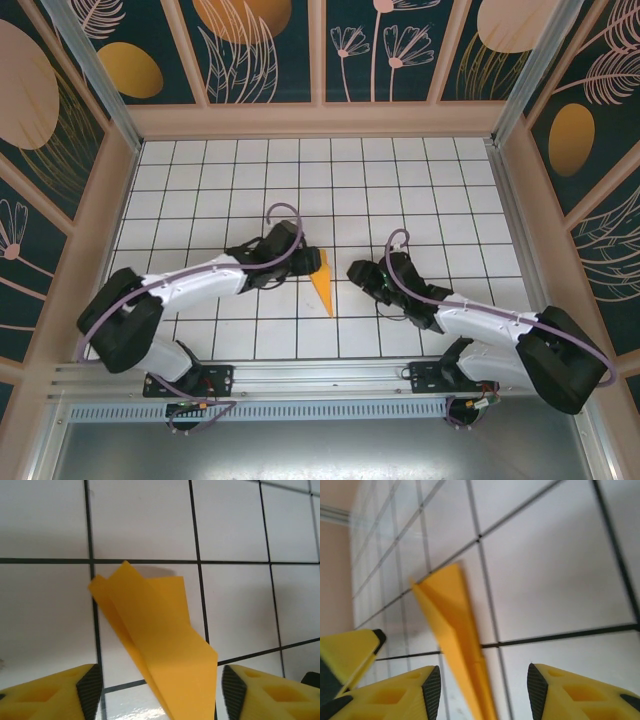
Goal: Fold a paper plane with a square sheet of paper (pick it up from the middle)
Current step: Turn over the paper at the center of the table.
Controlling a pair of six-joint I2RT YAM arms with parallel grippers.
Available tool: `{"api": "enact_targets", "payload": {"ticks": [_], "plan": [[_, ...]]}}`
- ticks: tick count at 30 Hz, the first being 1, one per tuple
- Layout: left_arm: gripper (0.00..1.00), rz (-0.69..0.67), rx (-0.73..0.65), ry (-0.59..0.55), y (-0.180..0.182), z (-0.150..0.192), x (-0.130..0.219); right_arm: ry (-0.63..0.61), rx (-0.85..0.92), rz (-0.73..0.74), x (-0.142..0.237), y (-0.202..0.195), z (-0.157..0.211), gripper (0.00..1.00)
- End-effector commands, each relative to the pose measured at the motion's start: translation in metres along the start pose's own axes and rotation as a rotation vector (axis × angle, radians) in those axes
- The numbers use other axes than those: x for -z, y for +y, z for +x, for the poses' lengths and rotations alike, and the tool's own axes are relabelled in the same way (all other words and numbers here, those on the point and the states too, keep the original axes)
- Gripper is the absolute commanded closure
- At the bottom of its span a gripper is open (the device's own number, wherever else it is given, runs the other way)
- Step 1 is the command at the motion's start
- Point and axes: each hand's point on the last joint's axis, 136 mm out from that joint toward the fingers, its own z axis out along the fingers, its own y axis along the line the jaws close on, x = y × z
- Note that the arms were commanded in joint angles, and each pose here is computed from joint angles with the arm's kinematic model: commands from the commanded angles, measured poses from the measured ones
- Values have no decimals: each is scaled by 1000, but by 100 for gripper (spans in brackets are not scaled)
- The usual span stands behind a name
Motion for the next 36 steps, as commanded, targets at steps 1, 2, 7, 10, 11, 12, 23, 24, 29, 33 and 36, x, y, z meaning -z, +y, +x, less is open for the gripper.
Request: {"api": "enact_targets", "payload": {"ticks": [1,2,7,10,11,12,23,24,29,33,36], "plan": [[21,-106,1,-7,-3,-3,-8,38,38,17,2,-9,8,47],[21,-123,-1,6,0,2,-13,39,35,18,2,-11,8,46],[18,-220,-34,21,-5,-4,-25,53,10,40,2,-22,14,46],[17,-271,-69,55,-4,1,-36,41,3,56,3,-28,12,45],[17,-283,-81,55,-6,1,-39,40,0,56,3,-29,13,45],[17,-293,-88,63,-6,3,-42,42,-2,57,4,-30,13,45],[24,-347,-136,73,2,8,-45,52,21,17,7,-20,15,36],[26,-342,-140,72,3,8,-43,50,27,12,6,-18,14,34],[40,-342,-159,80,5,10,-39,55,57,3,4,-8,14,31],[44,-334,-155,59,8,10,-30,50,91,-8,1,5,17,30],[51,-313,-142,26,10,7,-21,37,122,-3,-3,13,18,30]]}}
